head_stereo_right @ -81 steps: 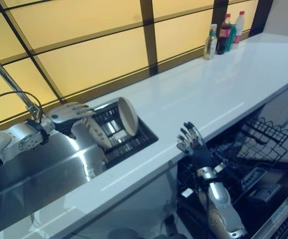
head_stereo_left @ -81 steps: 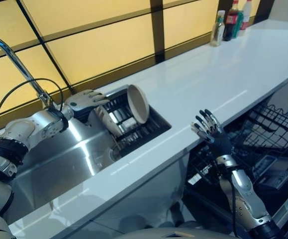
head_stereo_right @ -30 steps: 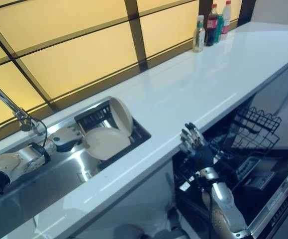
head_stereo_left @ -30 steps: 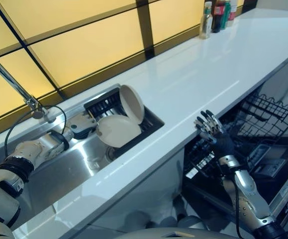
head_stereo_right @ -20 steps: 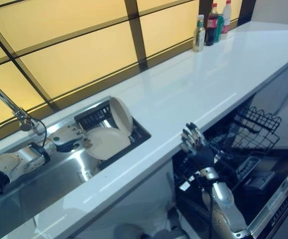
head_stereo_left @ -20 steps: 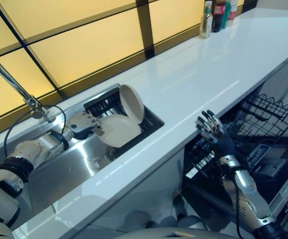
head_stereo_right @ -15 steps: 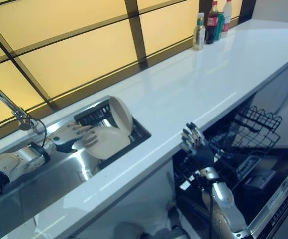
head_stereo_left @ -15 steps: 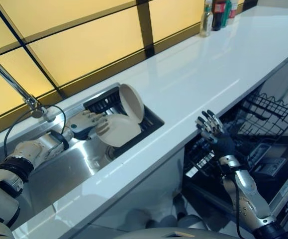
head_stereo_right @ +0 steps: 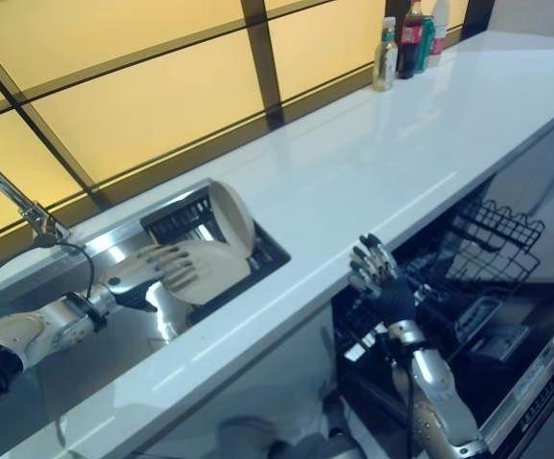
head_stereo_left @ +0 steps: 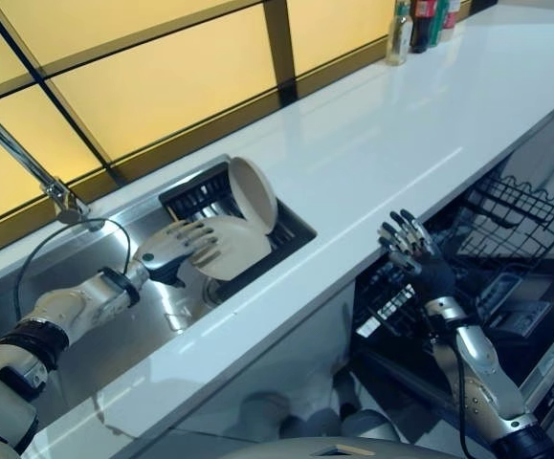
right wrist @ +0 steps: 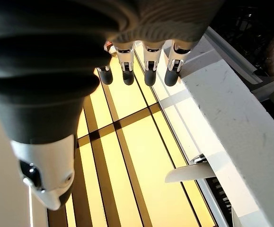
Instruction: Pick up plates and place into dishwasher.
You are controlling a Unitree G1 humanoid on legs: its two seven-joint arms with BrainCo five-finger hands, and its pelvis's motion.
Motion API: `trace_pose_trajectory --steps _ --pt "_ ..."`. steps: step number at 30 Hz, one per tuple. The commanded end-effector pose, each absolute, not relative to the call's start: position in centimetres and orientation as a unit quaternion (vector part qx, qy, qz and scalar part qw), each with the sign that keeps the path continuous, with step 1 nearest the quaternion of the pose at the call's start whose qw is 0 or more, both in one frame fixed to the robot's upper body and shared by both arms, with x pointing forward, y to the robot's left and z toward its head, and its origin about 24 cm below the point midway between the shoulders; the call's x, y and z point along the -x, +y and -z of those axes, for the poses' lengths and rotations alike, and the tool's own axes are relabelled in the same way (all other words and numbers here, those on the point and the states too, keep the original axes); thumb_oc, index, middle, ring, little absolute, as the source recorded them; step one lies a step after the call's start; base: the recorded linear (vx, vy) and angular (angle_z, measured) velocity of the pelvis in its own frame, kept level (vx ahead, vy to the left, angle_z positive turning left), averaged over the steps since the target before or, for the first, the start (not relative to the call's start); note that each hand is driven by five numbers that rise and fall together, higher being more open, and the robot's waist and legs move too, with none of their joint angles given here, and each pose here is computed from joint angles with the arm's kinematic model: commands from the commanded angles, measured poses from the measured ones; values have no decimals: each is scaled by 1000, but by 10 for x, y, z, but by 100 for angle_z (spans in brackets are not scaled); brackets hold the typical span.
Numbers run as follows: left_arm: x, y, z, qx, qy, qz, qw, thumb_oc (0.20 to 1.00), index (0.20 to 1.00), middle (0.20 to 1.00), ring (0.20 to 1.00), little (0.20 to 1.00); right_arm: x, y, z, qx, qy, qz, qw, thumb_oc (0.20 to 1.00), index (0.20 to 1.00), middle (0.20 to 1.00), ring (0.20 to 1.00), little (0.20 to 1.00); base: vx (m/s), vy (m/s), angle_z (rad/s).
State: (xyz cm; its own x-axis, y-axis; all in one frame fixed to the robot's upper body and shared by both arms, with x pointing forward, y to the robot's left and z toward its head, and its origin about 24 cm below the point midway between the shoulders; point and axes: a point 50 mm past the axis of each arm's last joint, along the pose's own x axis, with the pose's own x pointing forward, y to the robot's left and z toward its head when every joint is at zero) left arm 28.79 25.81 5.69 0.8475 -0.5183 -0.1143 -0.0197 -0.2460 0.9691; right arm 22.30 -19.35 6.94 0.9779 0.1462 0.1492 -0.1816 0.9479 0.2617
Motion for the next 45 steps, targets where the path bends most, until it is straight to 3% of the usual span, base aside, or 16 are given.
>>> trace_pose_trajectory --steps 1,25,27,28,29,45 --pt "-295 265 -73 -756 -188 146 610 1000 1000 1000 1000 1000 -217 -182 -88 -154 -116 -123 974 1000 1000 1000 1000 1000 0 0 0" --pt "-299 270 -43 -776 -138 109 606 1000 1000 1000 1000 1000 -216 -189 -97 -116 -117 -155 974 1000 1000 1000 1000 1000 9 25 -3" --pt "-298 270 -41 -774 -130 108 610 445 445 445 445 445 -217 -190 -98 -113 -118 -157 974 1000 1000 1000 1000 1000 13 47 -6" --pt "-298 270 -39 -774 -126 108 611 263 263 263 263 263 -217 -191 -98 -111 -118 -157 974 1000 1000 1000 1000 1000 14 33 -4" --pt "-298 270 -37 -774 -124 110 611 200 200 200 200 200 -217 -191 -98 -111 -118 -158 974 1000 1000 1000 1000 1000 13 26 -4" --pt "-298 274 -41 -782 -120 126 599 200 200 200 200 200 -215 -189 -100 -111 -118 -164 973 1000 1000 1000 1000 1000 3 6 -1"
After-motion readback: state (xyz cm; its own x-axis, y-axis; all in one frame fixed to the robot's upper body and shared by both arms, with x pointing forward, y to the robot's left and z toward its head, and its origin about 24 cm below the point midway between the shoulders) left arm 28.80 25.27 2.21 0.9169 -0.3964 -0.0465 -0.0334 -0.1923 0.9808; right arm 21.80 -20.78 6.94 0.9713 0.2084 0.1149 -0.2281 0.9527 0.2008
